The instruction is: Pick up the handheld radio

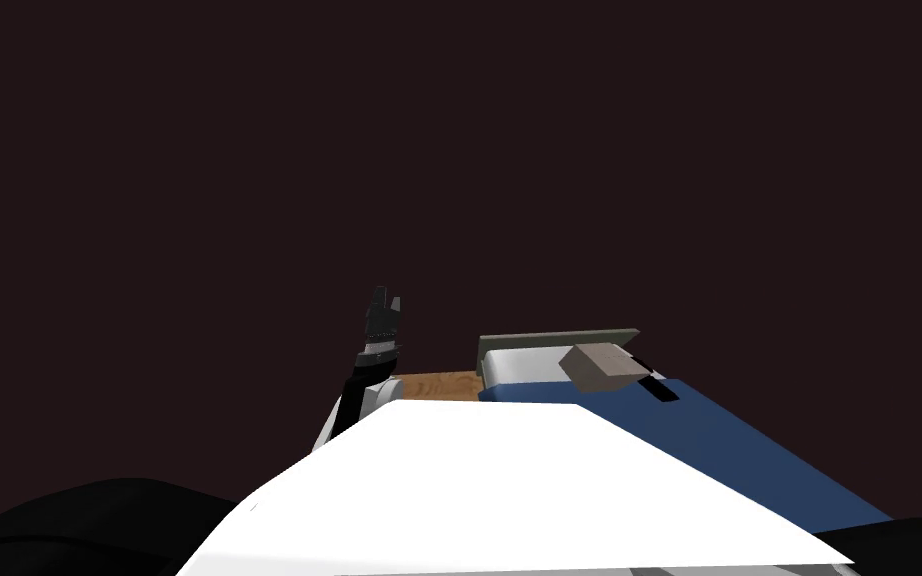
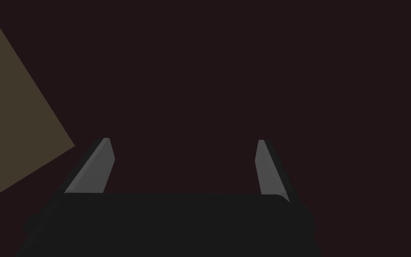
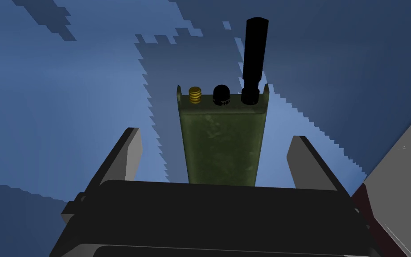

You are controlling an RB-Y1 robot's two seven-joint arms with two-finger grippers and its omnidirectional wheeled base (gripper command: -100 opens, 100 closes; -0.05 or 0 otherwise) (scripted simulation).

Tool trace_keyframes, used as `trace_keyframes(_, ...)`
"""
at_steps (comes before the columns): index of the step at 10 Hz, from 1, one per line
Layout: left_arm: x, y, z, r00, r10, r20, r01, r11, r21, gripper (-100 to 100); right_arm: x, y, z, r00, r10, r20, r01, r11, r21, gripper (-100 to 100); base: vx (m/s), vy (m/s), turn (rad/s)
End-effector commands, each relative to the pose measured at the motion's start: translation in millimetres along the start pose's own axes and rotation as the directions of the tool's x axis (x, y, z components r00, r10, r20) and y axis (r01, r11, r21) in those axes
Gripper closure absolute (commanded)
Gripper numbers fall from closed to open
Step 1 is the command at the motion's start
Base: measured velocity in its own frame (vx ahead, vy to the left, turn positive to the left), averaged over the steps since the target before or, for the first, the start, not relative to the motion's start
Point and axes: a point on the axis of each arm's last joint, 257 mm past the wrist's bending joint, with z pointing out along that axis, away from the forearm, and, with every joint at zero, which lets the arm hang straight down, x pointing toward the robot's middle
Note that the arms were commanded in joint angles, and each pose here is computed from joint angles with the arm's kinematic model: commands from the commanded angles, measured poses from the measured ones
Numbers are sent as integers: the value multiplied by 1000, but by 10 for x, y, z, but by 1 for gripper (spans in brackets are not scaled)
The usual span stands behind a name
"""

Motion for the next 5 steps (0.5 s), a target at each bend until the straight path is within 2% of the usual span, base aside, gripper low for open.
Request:
trace_keyframes(1, 0, 0, 0, 1000, 0, 0, 0, 1000, 0, 0, 63, -5, 12, 1000, -4, -18, 4, 1000, 2, -100, 33, -40, 42)
trace_keyframes(5, 0, 0, 0, 1000, 0, 0, 0, 1000, 0, 0, 160, 81, 40, 998, -32, -49, 32, 999, -13, -100, 14, -14, 47)
